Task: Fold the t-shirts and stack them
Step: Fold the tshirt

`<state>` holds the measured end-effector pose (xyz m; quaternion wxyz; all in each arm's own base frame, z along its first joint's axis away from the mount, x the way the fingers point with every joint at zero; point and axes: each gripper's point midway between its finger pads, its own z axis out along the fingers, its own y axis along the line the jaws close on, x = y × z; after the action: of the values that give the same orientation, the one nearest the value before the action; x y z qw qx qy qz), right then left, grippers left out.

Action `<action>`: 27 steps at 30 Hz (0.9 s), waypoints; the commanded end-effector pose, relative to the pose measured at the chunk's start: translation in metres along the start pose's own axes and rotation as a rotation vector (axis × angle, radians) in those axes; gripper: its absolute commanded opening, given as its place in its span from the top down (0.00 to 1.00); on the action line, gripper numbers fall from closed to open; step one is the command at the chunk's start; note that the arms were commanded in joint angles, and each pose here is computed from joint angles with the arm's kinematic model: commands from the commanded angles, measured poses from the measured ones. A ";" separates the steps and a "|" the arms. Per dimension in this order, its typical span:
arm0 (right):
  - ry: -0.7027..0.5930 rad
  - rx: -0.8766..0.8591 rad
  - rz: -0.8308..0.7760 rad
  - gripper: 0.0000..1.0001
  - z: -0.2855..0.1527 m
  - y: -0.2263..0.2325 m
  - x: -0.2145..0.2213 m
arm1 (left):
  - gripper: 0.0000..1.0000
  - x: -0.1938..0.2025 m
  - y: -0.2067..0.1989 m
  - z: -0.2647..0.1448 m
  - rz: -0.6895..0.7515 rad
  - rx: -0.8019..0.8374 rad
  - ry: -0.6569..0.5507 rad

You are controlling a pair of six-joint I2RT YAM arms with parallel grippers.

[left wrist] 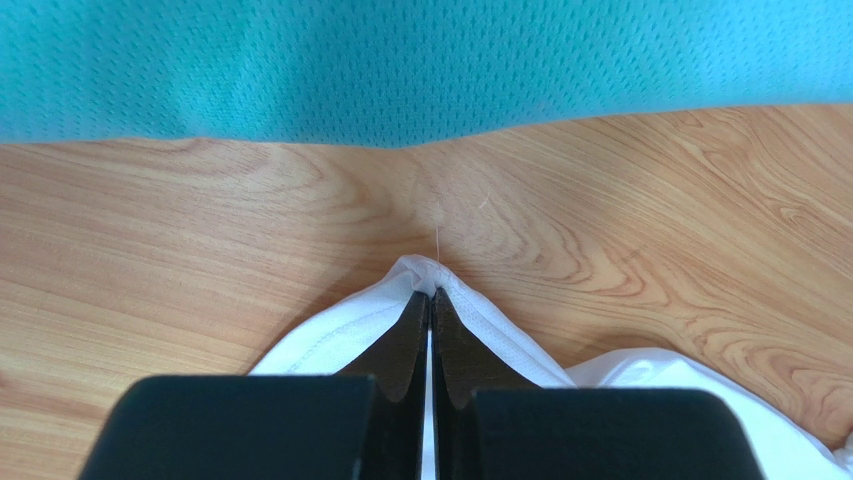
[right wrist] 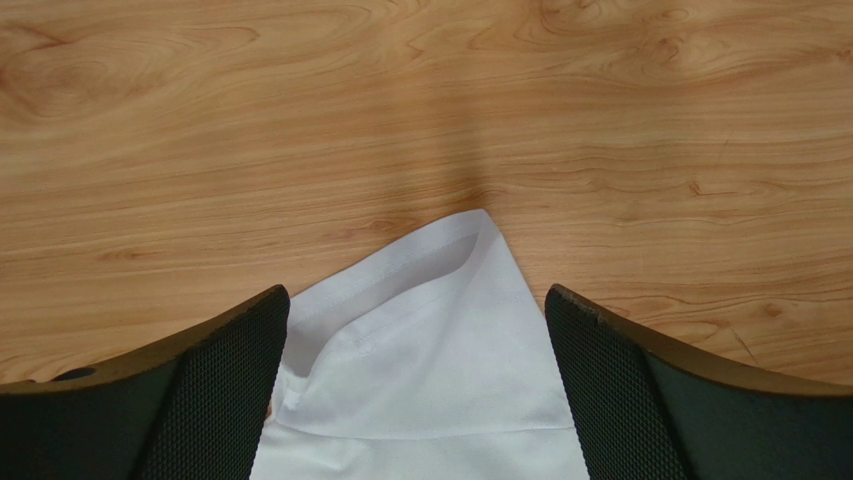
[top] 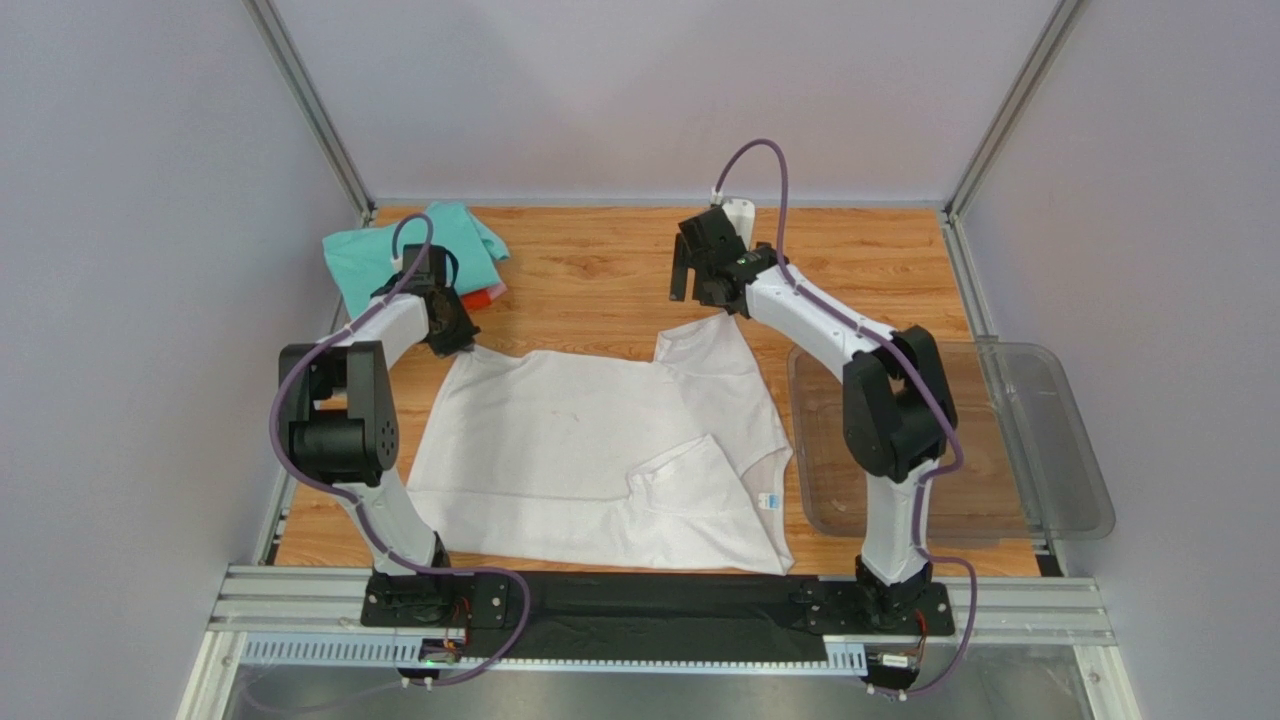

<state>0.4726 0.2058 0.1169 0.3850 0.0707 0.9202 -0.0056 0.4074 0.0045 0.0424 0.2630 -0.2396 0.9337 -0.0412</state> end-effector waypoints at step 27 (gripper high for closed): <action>0.261 0.148 0.082 0.59 0.087 -0.032 0.060 | 1.00 -0.007 0.000 0.006 -0.096 0.097 0.006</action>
<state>0.5085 0.1840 0.0238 0.2892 0.1401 0.9464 -0.0312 0.4096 0.0092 0.0397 0.2618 -0.2657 0.9239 -0.0856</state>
